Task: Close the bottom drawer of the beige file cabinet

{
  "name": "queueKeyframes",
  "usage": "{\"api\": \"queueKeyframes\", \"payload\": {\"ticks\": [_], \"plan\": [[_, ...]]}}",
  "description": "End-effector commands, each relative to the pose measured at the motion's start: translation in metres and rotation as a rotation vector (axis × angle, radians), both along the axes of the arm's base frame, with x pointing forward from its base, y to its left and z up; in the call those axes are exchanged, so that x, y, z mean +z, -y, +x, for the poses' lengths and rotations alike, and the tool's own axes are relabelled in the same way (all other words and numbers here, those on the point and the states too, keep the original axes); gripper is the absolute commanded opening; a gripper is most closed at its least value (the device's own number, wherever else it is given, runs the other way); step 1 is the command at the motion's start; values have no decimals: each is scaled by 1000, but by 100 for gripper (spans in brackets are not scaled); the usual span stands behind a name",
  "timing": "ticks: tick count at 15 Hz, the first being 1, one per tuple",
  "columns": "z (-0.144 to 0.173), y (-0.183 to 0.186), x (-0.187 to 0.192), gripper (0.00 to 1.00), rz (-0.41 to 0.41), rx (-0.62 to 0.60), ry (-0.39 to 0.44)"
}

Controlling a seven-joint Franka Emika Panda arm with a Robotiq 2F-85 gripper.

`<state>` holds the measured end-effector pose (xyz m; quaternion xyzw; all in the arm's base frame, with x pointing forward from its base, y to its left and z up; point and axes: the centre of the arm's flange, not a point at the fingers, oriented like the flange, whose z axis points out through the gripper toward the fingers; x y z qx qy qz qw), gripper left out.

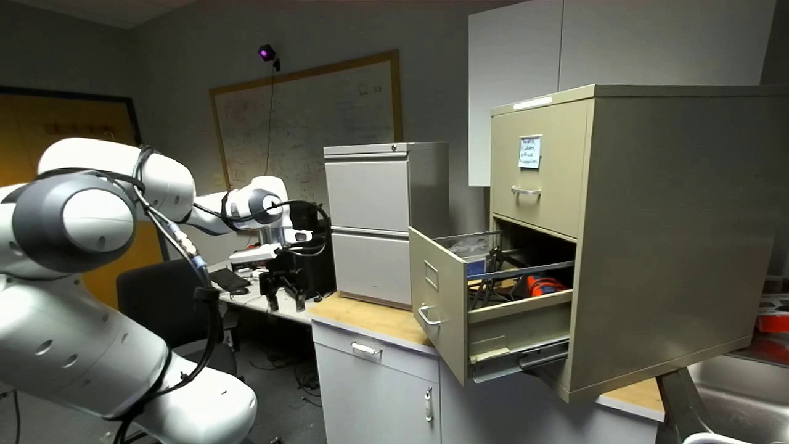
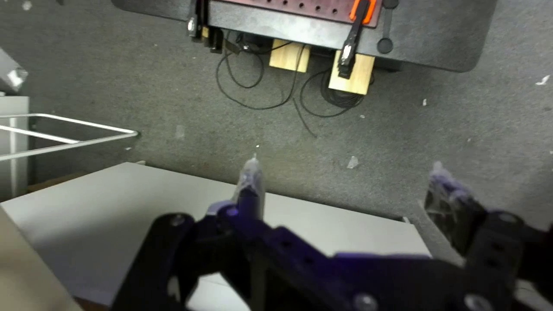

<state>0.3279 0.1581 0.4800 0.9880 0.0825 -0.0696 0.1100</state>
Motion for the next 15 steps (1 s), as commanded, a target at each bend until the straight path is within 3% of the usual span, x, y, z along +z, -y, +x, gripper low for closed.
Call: {"api": "queueKeyframes", "payload": {"ticks": [1, 5, 9, 11, 15], "plan": [[32, -11, 9, 67, -181, -56, 81], [65, -11, 17, 35, -391, -107, 184], [91, 0, 22, 5, -599, -190, 171], [103, 3, 19, 0, -656, -298, 199], [138, 21, 27, 0, -761, -375, 431]]}}
